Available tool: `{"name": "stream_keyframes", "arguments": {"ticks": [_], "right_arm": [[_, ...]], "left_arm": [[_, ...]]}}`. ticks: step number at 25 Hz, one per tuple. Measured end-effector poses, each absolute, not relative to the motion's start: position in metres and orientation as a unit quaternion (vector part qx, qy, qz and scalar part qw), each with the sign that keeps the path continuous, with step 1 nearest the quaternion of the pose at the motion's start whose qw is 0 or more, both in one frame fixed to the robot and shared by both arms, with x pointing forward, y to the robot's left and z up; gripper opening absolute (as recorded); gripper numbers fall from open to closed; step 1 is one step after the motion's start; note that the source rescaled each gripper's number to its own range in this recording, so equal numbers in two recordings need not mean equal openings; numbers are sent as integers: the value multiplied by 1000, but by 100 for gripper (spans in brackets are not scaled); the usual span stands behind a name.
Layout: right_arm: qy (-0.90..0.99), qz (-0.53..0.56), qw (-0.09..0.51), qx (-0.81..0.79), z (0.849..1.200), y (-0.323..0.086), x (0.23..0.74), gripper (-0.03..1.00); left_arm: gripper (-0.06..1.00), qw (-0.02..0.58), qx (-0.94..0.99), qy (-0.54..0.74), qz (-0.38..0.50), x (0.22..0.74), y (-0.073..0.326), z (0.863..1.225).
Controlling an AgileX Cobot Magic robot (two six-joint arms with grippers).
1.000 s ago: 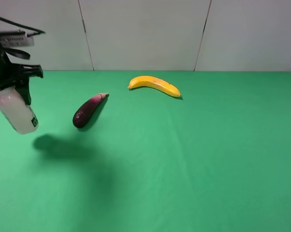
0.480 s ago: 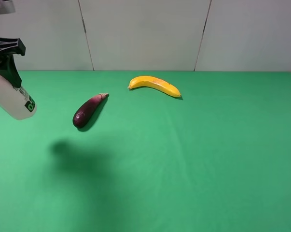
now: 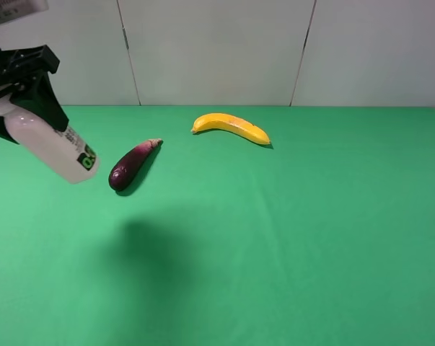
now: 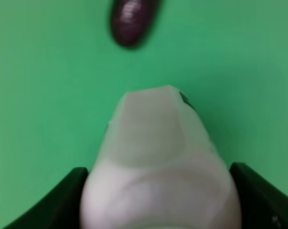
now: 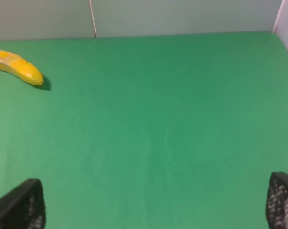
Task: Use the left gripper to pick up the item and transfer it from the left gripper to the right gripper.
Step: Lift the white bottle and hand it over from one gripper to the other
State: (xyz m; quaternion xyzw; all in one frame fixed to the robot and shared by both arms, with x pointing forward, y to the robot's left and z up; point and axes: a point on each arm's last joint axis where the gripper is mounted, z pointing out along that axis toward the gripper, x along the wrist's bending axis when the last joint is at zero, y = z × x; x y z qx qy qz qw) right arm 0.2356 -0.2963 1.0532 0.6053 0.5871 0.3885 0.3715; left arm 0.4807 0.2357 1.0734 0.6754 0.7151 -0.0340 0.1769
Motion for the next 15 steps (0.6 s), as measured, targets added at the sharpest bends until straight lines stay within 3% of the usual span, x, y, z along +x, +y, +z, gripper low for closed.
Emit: {"name": "stream_keyframes", "arguments": {"ticks": [15], "right_arm": [[587,389,371,605,1053,-296,236,100]], "left_arm": [[0,263,701,657,-89,479,202,1081]]}}
